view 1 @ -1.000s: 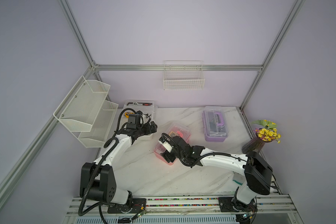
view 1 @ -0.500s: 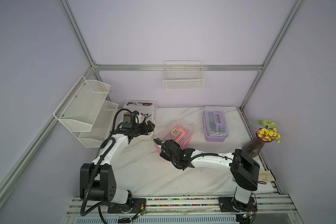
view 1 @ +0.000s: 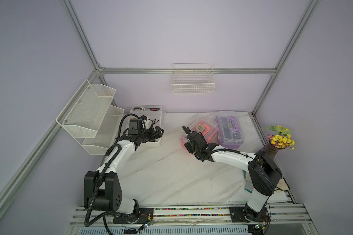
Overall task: Close toolboxes
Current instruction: Move the toolbox to the center of the board.
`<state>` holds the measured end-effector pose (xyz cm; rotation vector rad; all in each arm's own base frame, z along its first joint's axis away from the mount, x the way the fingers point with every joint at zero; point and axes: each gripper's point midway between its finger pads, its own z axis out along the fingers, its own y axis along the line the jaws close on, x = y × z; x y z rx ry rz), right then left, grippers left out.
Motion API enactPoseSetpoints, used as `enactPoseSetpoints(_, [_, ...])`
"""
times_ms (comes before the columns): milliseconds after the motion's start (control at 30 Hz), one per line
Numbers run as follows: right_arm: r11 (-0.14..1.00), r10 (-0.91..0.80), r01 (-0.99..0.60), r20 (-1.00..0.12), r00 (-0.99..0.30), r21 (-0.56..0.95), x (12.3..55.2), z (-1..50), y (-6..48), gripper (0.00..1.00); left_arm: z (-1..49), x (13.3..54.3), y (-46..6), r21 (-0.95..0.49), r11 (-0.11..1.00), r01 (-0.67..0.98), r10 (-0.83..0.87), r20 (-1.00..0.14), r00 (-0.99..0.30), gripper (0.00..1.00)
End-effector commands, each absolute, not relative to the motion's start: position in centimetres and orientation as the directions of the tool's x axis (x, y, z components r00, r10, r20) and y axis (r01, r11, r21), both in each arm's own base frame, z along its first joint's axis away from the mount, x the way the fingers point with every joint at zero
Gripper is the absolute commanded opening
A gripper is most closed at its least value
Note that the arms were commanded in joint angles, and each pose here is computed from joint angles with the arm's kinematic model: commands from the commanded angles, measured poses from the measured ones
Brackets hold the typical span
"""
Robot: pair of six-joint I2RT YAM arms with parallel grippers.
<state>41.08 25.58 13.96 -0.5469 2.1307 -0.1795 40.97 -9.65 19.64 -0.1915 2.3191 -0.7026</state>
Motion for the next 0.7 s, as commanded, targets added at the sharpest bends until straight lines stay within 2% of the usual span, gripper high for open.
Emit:
enactPoseSetpoints(0, [0.93, -0.344, -0.119, -0.708, -0.617, -0.348, 41.8, 13.0, 19.1, 0.78, 20.3, 41.0, -10.1, -0.55, 0.829, 0.096, -0.314, -0.601, -0.735, 1.0])
enactPoseSetpoints(200, [0.949, -0.253, -0.014, -0.733, -0.632, -0.316, 42.4, 13.7, 15.9, 0.78, 20.3, 41.0, -10.2, -0.553, 0.827, 0.099, -0.312, -0.599, -0.738, 1.0])
enactPoseSetpoints(333, [0.986, -0.165, -0.099, -0.79, -0.59, -0.132, 41.9, 16.3, 18.4, 0.78, 20.1, 41.1, -10.1, -0.551, 0.829, 0.097, -0.311, -0.598, -0.738, 1.0])
enactPoseSetpoints(400, [0.991, -0.096, -0.131, -0.819, -0.565, -0.026, 41.6, 18.1, 19.6, 0.82, 20.0, 41.1, -10.1, -0.55, 0.83, 0.094, -0.311, -0.596, -0.74, 1.0])
enactPoseSetpoints(600, [0.94, 0.016, -0.279, -0.842, -0.54, 0.196, 41.4, 20.9, 24.1, 0.87, 18.9, 41.3, -8.6, -0.463, 0.884, 0.054, -0.277, -0.616, -0.738, 1.0])
enactPoseSetpoints(667, [0.914, 0.03, -0.326, -0.842, -0.539, 0.241, 41.4, 21.3, 25.4, 0.97, 17.9, 41.3, -7.4, -0.407, 0.913, 0.007, -0.267, -0.613, -0.743, 1.0])
